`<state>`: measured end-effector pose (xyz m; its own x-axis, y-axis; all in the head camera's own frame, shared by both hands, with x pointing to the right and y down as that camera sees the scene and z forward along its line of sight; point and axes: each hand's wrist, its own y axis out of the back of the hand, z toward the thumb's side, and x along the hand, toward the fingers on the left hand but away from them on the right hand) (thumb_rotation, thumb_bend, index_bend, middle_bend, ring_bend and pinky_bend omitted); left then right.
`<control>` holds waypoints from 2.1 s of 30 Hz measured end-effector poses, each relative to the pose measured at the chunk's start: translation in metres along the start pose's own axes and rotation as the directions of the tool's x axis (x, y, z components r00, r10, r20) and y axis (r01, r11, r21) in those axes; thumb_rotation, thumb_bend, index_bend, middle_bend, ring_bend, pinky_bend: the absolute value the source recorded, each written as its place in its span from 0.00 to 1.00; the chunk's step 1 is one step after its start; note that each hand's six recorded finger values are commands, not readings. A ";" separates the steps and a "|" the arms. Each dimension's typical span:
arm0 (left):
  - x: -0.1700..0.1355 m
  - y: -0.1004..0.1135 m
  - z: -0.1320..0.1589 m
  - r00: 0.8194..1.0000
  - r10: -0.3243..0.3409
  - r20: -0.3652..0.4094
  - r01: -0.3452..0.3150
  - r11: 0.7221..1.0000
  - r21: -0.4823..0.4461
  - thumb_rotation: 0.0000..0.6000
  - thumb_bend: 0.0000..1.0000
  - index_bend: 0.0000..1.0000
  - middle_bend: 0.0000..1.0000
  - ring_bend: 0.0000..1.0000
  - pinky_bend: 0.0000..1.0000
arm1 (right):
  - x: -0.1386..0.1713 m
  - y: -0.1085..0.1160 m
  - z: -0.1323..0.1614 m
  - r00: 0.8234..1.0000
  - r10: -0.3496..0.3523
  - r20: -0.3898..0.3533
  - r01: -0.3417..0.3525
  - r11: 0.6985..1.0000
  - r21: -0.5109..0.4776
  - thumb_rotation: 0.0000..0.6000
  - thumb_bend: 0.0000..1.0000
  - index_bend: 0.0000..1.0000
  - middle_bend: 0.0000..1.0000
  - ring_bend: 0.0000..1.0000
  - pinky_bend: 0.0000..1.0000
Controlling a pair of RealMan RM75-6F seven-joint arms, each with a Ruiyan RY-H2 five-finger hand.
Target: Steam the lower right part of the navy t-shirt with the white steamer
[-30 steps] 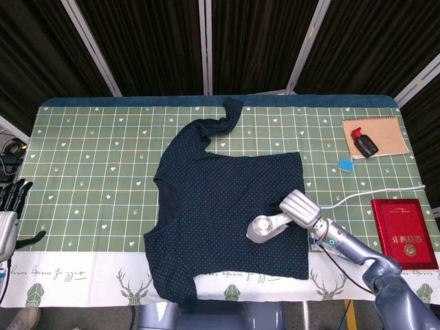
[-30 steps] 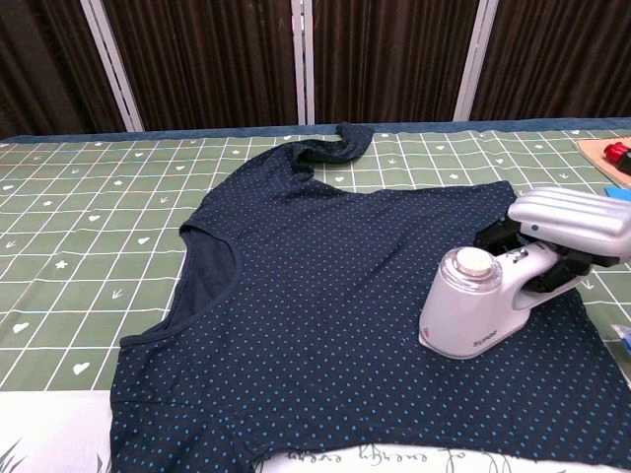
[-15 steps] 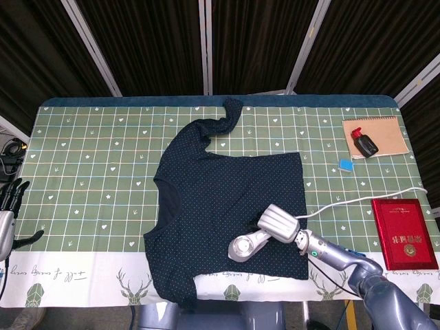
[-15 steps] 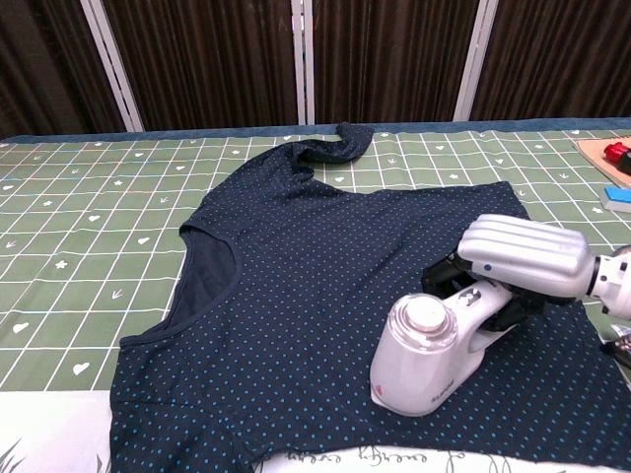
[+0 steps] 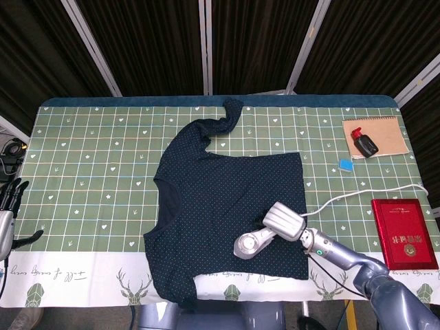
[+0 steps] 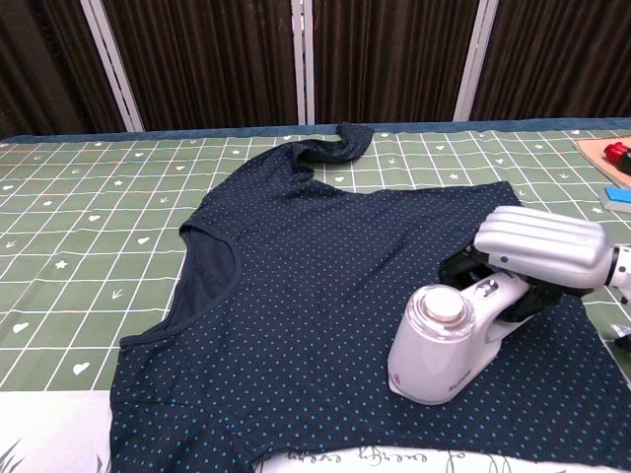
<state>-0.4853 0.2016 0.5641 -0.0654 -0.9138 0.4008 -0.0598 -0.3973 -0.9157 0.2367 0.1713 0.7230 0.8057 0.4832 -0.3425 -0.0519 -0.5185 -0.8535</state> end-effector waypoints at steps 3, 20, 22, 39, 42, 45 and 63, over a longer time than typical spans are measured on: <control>0.000 0.000 0.000 1.000 -0.001 0.001 0.001 1.000 0.001 1.00 0.00 0.00 0.00 0.00 0.00 | 0.009 0.004 -0.014 0.999 0.002 0.037 -0.003 1.000 0.017 1.00 0.38 0.79 0.70 0.73 0.94; -0.001 -0.002 0.004 1.000 -0.004 0.011 0.004 1.000 0.002 1.00 0.00 0.00 0.00 0.00 0.00 | 0.035 0.001 -0.043 0.991 0.041 0.129 -0.040 0.999 -0.007 1.00 0.36 0.79 0.70 0.73 0.94; -0.001 -0.002 0.004 1.000 -0.004 0.010 0.004 1.000 0.002 1.00 0.00 0.00 0.00 0.00 0.00 | 0.032 -0.002 -0.037 0.993 0.042 0.108 -0.041 0.999 -0.016 1.00 0.36 0.79 0.70 0.73 0.94; 0.000 -0.004 0.003 1.000 -0.006 0.006 0.006 1.000 0.011 1.00 0.00 0.00 0.00 0.00 0.00 | 0.001 -0.012 0.025 0.996 0.001 -0.091 -0.005 0.999 -0.040 1.00 0.35 0.79 0.70 0.73 0.94; 0.000 -0.003 0.003 1.000 -0.006 0.006 0.006 1.000 0.009 1.00 0.00 0.00 0.00 0.00 0.00 | -0.001 -0.011 0.025 0.996 -0.004 -0.089 0.001 0.999 -0.033 1.00 0.35 0.79 0.70 0.73 0.94; 0.000 -0.003 0.003 1.000 -0.006 0.005 0.006 1.000 0.006 1.00 0.00 0.00 0.00 0.00 0.00 | 0.001 -0.010 0.019 0.998 0.000 -0.067 -0.002 1.000 -0.024 1.00 0.35 0.79 0.70 0.73 0.94; 0.000 -0.005 0.006 1.000 -0.012 0.011 0.011 1.000 0.012 1.00 0.00 0.00 0.00 0.00 0.00 | 0.045 0.013 -0.052 0.987 -0.012 0.160 0.013 1.000 -0.002 1.00 0.35 0.79 0.70 0.73 0.94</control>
<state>-0.4795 0.2033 0.5685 -0.0534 -0.9101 0.4109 -0.0490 -0.4087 -0.9114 0.3035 0.1495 0.7168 0.7017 0.5961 -0.3903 -0.0407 -0.5134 -0.8572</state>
